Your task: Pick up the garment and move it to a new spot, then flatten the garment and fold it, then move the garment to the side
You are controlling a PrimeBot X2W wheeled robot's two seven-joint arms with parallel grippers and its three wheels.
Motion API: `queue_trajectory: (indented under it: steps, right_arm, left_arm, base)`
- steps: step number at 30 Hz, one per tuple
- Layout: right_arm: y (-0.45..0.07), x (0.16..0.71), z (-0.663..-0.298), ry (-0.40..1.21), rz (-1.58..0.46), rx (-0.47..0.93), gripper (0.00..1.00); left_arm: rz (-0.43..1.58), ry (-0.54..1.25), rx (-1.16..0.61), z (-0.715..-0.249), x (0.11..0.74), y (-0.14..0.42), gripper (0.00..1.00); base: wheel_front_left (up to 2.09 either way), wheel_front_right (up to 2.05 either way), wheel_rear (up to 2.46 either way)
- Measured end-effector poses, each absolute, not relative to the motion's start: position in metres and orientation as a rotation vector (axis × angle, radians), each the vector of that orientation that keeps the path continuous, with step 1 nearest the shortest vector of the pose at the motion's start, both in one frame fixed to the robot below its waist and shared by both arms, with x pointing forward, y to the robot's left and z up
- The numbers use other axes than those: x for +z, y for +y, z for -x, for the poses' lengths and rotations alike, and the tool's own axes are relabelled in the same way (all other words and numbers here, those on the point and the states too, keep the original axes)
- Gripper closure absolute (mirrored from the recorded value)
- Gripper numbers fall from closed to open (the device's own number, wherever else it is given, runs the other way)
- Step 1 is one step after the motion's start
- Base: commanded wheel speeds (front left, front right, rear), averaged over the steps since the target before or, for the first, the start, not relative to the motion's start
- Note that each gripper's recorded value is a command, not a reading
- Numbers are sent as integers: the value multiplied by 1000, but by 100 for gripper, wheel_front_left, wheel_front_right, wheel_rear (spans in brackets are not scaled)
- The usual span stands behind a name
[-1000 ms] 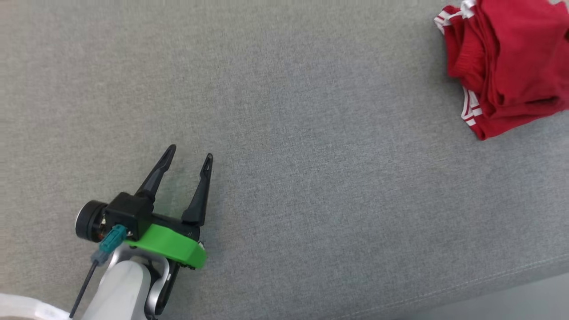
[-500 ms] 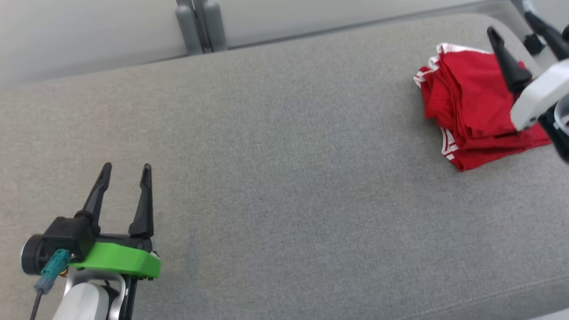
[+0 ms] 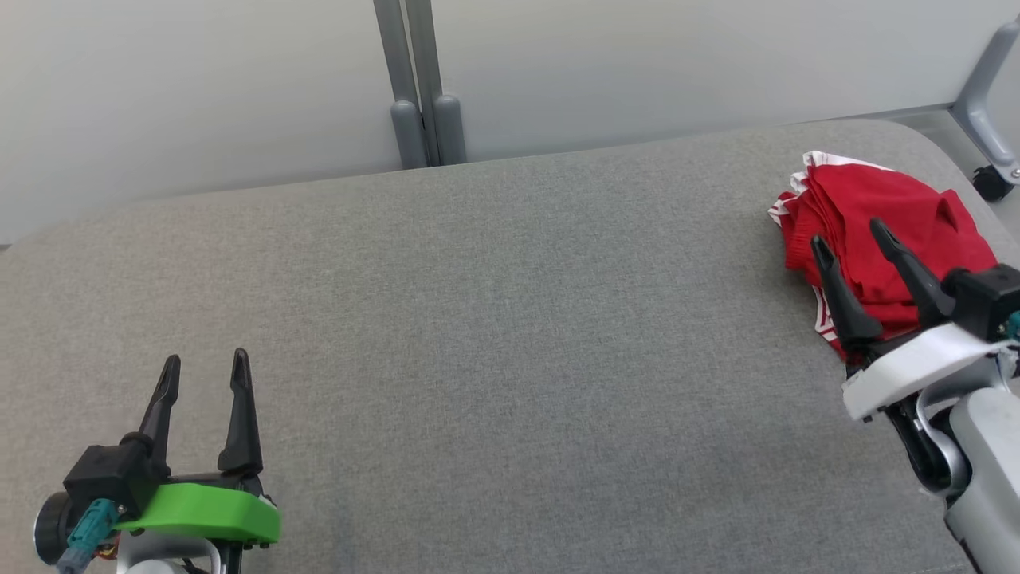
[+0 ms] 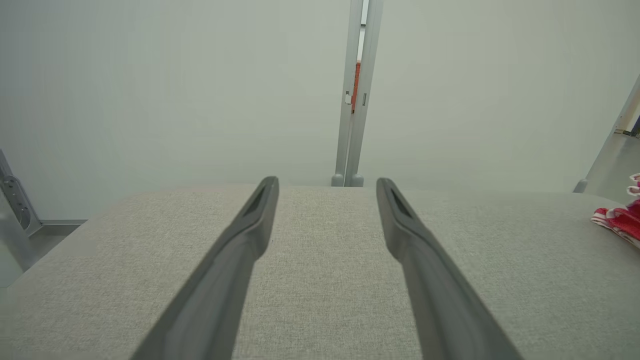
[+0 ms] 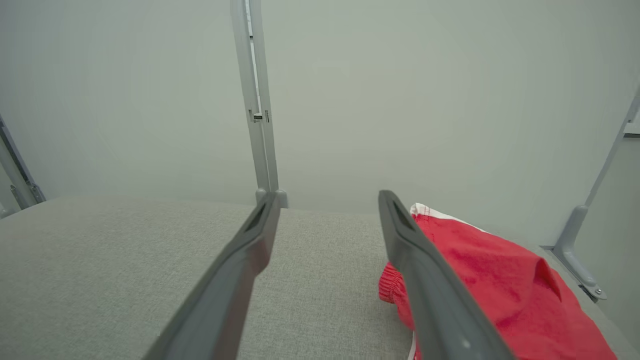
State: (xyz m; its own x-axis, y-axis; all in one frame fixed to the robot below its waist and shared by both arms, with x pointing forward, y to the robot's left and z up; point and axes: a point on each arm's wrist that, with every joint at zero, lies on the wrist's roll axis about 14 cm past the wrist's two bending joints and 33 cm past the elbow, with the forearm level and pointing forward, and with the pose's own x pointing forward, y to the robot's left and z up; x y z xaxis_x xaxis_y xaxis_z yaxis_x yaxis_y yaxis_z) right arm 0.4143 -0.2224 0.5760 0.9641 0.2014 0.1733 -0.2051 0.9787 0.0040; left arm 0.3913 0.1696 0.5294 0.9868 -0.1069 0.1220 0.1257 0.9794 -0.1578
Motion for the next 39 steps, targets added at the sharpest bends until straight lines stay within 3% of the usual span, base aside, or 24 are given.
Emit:
queue_trajectory:
  steps: [10, 34, 35, 39]
  right_arm:
    - [-219, 566, -393, -199, -75, 131, 0]
    - [-207, 550, -394, -159, -93, 128, 0]
    - [-207, 548, -394, -155, -96, 128, 100]
    - [-202, 524, -387, -90, -121, 123, 100]
  left_arm:
    - [168, -71, -98, -381, 513, 177, 0]
    - [140, -69, -108, -381, 510, 176, 0]
    - [140, -66, -108, -381, 508, 175, 100]
    - [151, 4, -99, -372, 486, 174, 100]
  base:
    - [0, 0, 0]
    - [0, 0, 0]
    - [0, 0, 0]
    - [0, 0, 0]
